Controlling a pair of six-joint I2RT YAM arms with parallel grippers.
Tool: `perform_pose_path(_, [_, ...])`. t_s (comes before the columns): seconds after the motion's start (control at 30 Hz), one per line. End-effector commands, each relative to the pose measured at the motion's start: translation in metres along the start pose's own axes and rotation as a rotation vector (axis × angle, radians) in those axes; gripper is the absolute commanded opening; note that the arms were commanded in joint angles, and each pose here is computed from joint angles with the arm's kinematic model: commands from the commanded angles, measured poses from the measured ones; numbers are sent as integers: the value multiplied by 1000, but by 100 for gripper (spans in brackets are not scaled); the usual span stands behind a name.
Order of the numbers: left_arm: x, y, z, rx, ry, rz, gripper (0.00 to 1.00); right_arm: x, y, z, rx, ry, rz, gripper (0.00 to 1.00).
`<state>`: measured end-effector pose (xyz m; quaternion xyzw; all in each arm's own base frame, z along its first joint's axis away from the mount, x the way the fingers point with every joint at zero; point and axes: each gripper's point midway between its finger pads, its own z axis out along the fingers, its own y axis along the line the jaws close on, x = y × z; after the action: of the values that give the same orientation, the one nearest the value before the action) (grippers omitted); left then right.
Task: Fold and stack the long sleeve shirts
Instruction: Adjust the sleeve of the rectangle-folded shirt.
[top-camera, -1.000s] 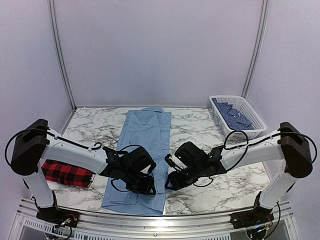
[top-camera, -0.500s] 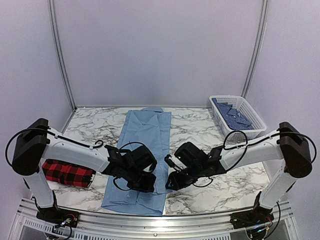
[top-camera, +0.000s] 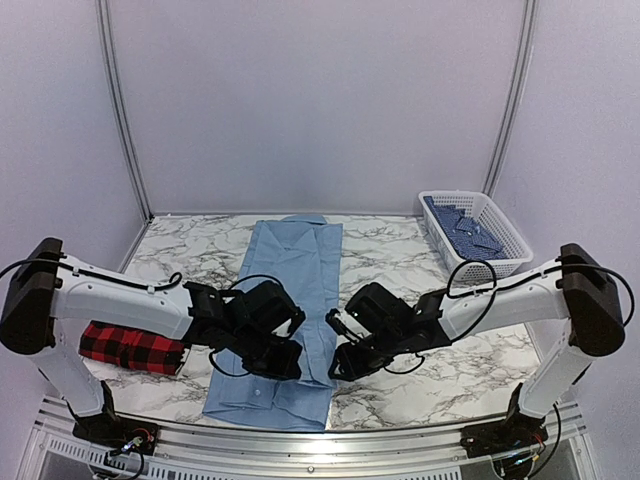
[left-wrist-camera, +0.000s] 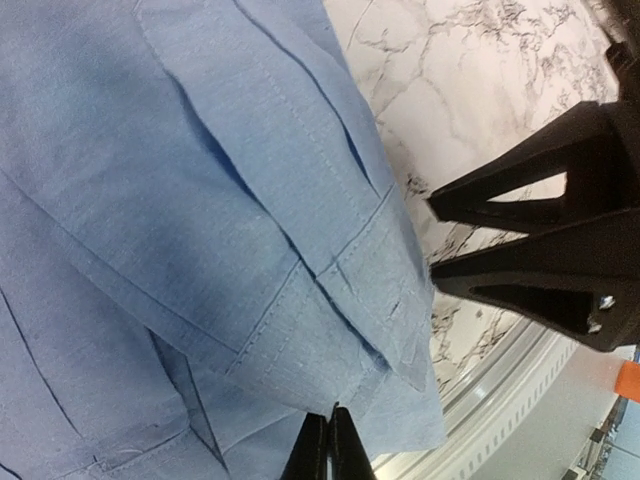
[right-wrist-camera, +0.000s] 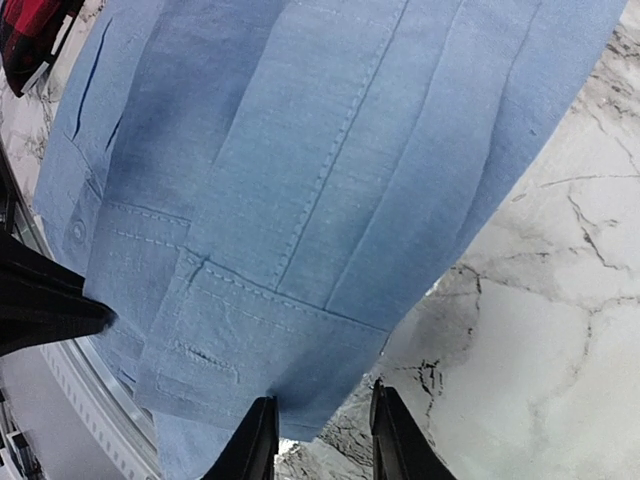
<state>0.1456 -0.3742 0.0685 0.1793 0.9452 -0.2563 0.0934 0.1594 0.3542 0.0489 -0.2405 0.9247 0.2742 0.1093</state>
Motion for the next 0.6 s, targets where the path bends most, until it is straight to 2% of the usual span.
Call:
perform_pose_path(0.0, [29, 21, -2, -41, 87, -22, 0, -14, 12, -15, 3, -41, -12, 30])
perform_pose_path(0.17, [42, 30, -4, -44, 110, -35, 0, -21, 15, -22, 9, -65, -12, 33])
perform_pose_path(0.57, [53, 32, -11, -21, 135, -47, 0, -31, 21, -23, 10, -87, -15, 33])
